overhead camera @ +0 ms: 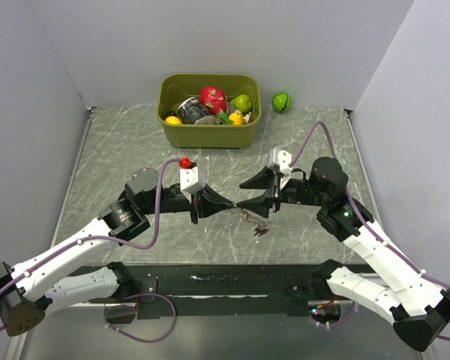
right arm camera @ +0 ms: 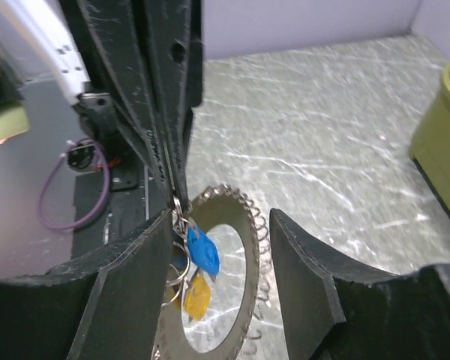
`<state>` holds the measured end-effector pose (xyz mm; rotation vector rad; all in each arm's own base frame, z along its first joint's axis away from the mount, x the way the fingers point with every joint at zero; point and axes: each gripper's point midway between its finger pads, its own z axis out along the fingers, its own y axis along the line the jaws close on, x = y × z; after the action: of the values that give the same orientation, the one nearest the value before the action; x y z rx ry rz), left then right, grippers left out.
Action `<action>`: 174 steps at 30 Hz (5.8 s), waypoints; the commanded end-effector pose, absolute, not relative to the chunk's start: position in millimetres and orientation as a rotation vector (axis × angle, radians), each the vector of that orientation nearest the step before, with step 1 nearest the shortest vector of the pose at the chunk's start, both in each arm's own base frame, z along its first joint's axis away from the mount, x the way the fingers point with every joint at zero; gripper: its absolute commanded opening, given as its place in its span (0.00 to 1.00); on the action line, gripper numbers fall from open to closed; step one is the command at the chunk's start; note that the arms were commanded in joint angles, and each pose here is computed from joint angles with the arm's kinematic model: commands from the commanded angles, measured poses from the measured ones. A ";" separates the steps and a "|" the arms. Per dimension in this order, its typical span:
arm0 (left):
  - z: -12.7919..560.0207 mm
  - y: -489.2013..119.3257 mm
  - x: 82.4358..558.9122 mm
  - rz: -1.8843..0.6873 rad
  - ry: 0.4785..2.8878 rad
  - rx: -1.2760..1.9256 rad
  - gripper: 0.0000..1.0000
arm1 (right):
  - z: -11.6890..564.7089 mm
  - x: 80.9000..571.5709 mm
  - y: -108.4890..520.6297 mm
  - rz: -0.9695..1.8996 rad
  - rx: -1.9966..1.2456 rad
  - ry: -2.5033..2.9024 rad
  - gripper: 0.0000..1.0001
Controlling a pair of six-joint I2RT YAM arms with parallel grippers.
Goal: Put the keys on the keyring
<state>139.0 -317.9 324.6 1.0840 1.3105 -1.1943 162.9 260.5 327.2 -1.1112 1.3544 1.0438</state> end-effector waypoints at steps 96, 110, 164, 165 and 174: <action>392.9 -305.7 105.2 -1.216 1.025 1.212 0.01 | 348.4 117.3 269.0 1.349 -1.380 1.114 0.03; 396.3 -303.0 106.1 -1.198 1.023 1.196 0.01 | 331.5 125.7 269.9 1.312 -1.376 1.170 0.00; 372.8 -314.4 87.3 -1.310 1.021 1.436 0.01 | 329.6 99.4 272.4 1.409 -1.393 1.129 0.48; 372.8 -314.5 87.8 -1.309 1.024 1.434 0.01 | 329.6 99.2 272.4 1.410 -1.394 1.128 0.46; 376.7 -313.1 87.9 -1.299 1.016 1.421 0.01 | 323.4 101.4 271.5 1.385 -1.392 1.147 0.06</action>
<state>94.6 -314.0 337.0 1.4393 1.1837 -1.3069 98.9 270.8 320.6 -1.3917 1.1829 1.4314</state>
